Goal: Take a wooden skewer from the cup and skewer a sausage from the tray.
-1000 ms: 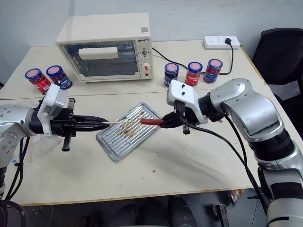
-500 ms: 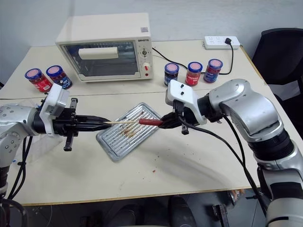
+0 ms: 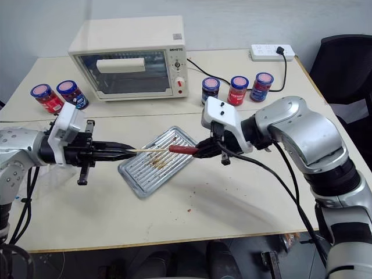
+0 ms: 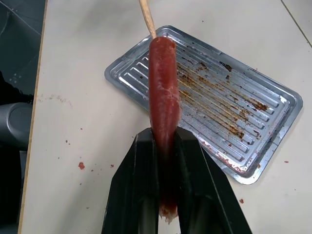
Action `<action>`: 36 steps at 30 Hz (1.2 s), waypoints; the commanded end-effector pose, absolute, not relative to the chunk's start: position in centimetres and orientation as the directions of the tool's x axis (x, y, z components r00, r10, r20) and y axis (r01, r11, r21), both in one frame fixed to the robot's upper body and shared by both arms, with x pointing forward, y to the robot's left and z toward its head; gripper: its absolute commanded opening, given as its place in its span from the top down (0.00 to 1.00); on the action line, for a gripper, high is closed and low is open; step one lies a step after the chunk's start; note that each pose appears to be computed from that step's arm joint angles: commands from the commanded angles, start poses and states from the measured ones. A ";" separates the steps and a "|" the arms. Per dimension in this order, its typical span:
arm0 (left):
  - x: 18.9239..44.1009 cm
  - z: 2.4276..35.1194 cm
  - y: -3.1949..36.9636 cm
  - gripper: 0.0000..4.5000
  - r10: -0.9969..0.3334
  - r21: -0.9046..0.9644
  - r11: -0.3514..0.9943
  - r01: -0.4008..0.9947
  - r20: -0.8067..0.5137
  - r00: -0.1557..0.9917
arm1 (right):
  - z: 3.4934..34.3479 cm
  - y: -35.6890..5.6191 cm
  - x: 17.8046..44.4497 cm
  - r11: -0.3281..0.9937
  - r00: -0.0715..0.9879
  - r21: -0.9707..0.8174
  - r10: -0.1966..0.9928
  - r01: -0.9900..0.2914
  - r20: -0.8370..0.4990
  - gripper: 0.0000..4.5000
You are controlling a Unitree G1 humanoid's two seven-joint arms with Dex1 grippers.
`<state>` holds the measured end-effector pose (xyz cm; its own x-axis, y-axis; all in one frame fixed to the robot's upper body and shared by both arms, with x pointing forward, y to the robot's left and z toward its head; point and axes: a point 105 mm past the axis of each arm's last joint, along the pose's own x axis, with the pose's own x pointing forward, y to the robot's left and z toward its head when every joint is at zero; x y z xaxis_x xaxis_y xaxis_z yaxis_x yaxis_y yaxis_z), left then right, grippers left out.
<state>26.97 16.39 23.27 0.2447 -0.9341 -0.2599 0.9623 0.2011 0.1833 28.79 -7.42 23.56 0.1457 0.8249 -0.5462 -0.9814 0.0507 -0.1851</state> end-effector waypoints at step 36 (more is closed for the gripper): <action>26.8 24.2 16.2 1.00 -0.935 0.232 0.189 0.954 -0.255 0.247 | 25.6 -7.0 28.7 0.058 0.168 -0.230 0.854 -0.971 -0.493 0.97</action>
